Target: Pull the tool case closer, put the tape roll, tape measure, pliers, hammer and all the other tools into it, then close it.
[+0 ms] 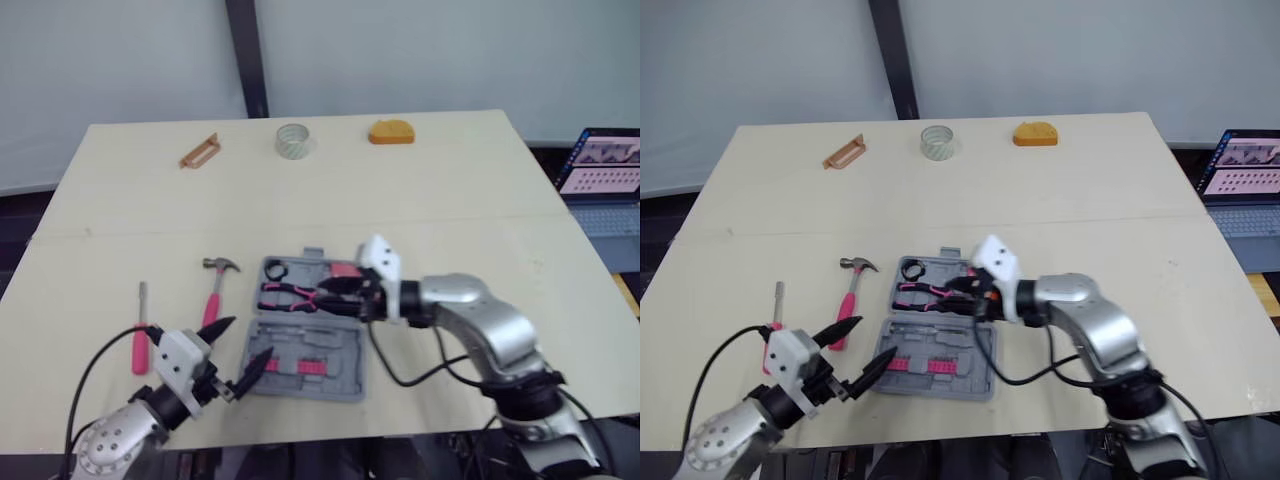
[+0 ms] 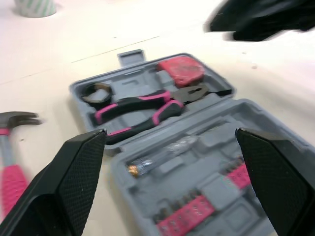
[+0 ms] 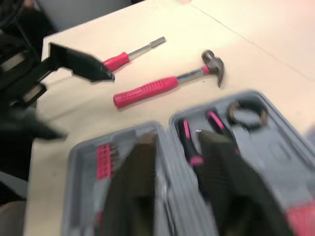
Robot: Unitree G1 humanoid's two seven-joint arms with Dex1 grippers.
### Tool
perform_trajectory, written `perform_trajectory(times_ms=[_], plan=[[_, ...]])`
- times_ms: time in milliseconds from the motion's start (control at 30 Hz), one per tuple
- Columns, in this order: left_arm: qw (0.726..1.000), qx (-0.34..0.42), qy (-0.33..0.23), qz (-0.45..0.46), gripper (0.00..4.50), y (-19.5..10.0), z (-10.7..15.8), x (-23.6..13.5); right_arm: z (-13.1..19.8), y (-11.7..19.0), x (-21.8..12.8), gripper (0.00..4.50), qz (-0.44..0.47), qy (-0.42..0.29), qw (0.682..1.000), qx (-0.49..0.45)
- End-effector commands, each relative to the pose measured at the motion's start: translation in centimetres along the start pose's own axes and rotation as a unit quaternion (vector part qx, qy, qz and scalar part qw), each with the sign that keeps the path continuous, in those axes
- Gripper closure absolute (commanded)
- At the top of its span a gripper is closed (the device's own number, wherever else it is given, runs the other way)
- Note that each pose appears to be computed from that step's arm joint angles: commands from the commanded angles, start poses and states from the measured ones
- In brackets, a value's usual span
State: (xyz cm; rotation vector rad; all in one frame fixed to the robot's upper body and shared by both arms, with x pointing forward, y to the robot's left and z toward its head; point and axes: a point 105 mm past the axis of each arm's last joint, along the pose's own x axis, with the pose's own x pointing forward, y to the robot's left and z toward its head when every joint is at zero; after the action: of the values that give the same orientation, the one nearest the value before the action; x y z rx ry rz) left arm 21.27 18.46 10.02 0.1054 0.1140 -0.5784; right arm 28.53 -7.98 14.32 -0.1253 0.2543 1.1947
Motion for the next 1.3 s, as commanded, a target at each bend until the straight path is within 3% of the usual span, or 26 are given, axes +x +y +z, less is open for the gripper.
perform_trajectory(times_ms=[33, 67, 100, 267, 500, 633, 833, 1300], plan=[[0.998, 0.003, 0.02, 0.055, 0.0, 4.5, -0.1, -2.3, -0.1, -1.4, -4.7, 0.58, -0.035, -0.019, 0.999, 0.014], [0.997, 0.007, 0.027, 0.072, 0.0, 5.8, -0.2, -2.9, -0.7, -1.9, -5.8, 0.09, -0.052, -0.012, 0.998, 0.018], [0.995, 0.009, 0.032, 0.094, 0.0, 7.2, -0.2, -3.8, -1.3, -2.5, -7.2, 0.03, -0.074, -0.007, 0.997, 0.024], [0.978, -0.004, 0.029, 0.208, 0.0, 13.1, -0.4, -8.2, -4.9, -5.5, -13.2, 0.03, -0.194, 0.016, 0.98, 0.048], [0.944, -0.017, 0.034, 0.328, 0.0, 16.7, -2.0, -13.2, -7.6, -7.5, -16.9, 0.03, -0.296, 0.014, 0.953, 0.054], [0.924, -0.021, 0.046, 0.379, 0.0, 17.4, -3.4, -15.5, -8.6, -8.2, -18.0, 0.03, -0.324, 0.013, 0.944, 0.054], [0.918, -0.024, 0.055, 0.392, 0.0, 17.1, -4.2, -16.2, -9.2, -8.4, -18.0, 0.03, -0.325, 0.017, 0.944, 0.054], [0.93, -0.022, 0.046, 0.364, 0.0, 16.4, -3.7, -14.6, -6.6, -8.3, -16.4, 0.03, -0.291, 0.003, 0.956, 0.03]])
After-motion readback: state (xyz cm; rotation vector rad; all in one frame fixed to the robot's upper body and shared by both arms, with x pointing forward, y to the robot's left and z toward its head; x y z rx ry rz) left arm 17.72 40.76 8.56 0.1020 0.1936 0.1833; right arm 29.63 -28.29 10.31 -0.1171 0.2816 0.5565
